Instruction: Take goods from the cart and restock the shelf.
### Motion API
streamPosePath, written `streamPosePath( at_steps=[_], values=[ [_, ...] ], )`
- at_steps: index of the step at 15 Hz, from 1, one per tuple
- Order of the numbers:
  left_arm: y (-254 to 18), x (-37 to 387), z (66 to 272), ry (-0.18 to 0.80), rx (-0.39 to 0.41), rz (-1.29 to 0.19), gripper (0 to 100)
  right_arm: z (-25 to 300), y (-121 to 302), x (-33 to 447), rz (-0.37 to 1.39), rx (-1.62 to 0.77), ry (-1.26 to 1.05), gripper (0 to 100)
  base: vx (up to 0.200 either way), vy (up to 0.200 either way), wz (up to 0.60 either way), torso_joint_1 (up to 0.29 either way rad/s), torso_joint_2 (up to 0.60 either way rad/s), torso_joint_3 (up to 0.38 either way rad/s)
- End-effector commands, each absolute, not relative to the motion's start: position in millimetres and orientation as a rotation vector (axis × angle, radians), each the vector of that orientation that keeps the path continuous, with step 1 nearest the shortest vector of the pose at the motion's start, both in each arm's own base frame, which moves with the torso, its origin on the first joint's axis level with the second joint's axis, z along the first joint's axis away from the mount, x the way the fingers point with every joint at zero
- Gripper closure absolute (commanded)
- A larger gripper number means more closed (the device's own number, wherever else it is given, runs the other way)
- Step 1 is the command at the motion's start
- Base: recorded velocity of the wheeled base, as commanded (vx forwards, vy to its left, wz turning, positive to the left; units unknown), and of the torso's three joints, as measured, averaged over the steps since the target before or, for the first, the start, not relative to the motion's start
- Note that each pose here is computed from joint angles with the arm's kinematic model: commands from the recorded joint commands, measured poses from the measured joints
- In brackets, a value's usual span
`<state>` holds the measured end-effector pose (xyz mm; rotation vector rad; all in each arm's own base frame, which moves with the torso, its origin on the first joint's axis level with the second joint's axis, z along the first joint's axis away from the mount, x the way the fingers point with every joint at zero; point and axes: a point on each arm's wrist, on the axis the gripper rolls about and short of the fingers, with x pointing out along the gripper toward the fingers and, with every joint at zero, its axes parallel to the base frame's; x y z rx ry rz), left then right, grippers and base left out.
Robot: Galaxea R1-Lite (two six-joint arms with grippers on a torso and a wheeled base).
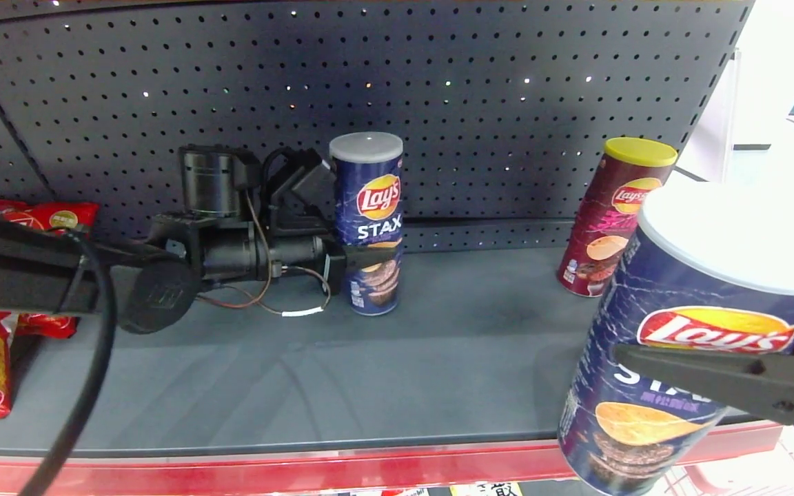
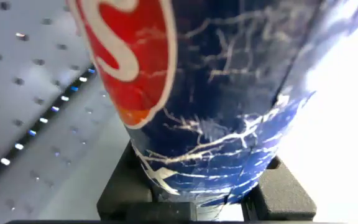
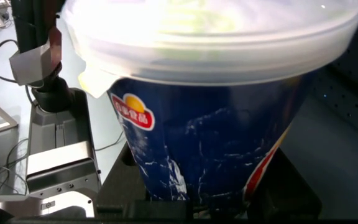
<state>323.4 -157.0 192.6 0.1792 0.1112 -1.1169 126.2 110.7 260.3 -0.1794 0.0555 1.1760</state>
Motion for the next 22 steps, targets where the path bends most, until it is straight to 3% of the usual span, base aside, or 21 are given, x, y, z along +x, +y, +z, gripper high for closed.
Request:
streamPosePath(
  at_steps=[1,4,8,16,22],
  values=[
    [-143,266,208,0.097,0.182,-1.153,100,259,112,127,1.181,-0.18,0.062,100,0.0,0.0,0.0,0.0,0.0,0.0],
    [-125,227,192,0.168,0.174,-1.152,100,258,112,127,1.175,-0.182,0.065,100,0.0,0.0,0.0,0.0,0.0,0.0],
    [-125,210,184,0.218,0.175,-1.173,100,258,117,123,1.169,-0.188,0.064,100,0.0,0.0,0.0,0.0,0.0,0.0],
    [-126,213,172,0.266,0.172,-1.173,100,260,117,121,1.162,-0.188,0.056,100,0.0,0.0,0.0,0.0,0.0,0.0],
    [-132,245,172,0.26,0.172,-1.139,100,260,116,119,1.162,-0.188,0.053,100,0.0,0.0,0.0,0.0,0.0,0.0]
  ],
)
